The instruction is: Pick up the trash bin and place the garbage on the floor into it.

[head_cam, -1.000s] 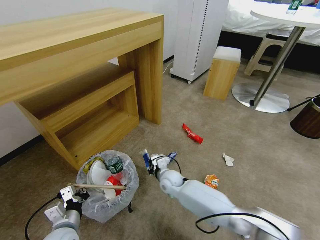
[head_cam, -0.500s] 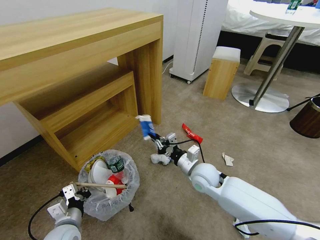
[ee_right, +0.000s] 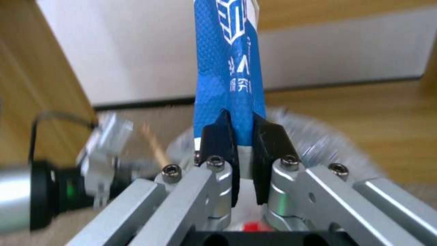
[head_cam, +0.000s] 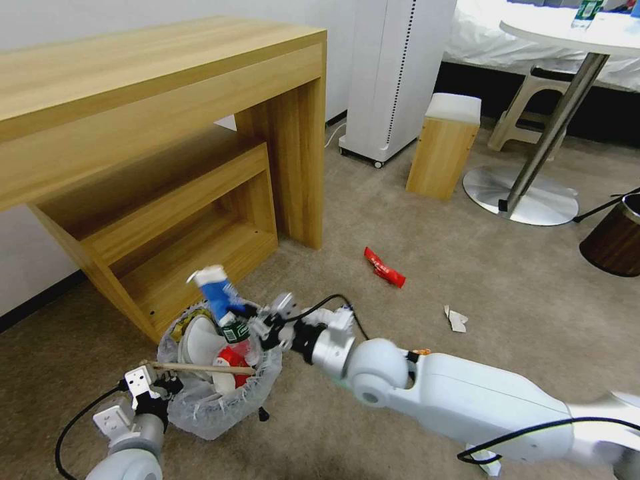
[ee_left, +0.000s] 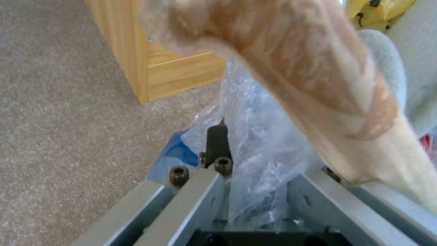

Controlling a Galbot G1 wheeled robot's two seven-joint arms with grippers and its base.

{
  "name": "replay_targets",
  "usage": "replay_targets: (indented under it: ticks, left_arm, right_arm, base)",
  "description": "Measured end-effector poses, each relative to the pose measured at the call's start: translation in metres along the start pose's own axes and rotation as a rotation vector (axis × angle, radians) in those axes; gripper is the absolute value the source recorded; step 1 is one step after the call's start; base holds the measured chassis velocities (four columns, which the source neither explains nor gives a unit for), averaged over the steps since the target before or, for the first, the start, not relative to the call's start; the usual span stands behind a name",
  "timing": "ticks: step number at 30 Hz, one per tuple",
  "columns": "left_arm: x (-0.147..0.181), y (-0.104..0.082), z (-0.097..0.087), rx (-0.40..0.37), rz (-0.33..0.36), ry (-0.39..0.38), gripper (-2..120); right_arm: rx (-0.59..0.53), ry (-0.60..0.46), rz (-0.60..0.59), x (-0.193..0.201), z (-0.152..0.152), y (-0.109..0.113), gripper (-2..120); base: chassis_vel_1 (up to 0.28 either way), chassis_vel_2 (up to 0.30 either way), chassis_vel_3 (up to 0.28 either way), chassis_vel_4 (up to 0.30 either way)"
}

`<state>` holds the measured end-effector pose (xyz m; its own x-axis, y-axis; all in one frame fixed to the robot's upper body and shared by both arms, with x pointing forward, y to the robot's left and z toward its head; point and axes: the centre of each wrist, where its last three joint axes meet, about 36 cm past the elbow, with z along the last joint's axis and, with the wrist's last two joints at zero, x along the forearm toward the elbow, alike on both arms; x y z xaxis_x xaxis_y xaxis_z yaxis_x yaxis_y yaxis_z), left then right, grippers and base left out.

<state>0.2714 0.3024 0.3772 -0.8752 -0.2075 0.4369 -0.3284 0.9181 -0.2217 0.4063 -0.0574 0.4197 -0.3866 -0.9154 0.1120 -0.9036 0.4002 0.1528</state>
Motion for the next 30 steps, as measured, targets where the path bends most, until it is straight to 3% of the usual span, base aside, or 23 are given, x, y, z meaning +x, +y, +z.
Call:
replay_targets:
  ticks: [7,15,30]
  left_arm:
    - [0.002,0.001,-0.002,0.003,0.000,-0.003,1]
    - [0.002,0.005,-0.003,-0.002,-0.004,-0.002,1]
    - [-0.001,0.004,-0.003,-0.001,0.004,0.000,1]
  right_arm:
    - [-0.012,0.117,0.002,-0.027,0.021,0.018,6]
    - [-0.036,0.195,0.063,-0.049,0.031,0.024,6]
    - [-0.059,0.307,0.161,-0.057,0.056,0.038,6]
  base:
    - [0.000,0.000,0.000,0.000]
    - [0.000,0.000,0.000,0.000]
    - [0.000,0.000,0.000,0.000]
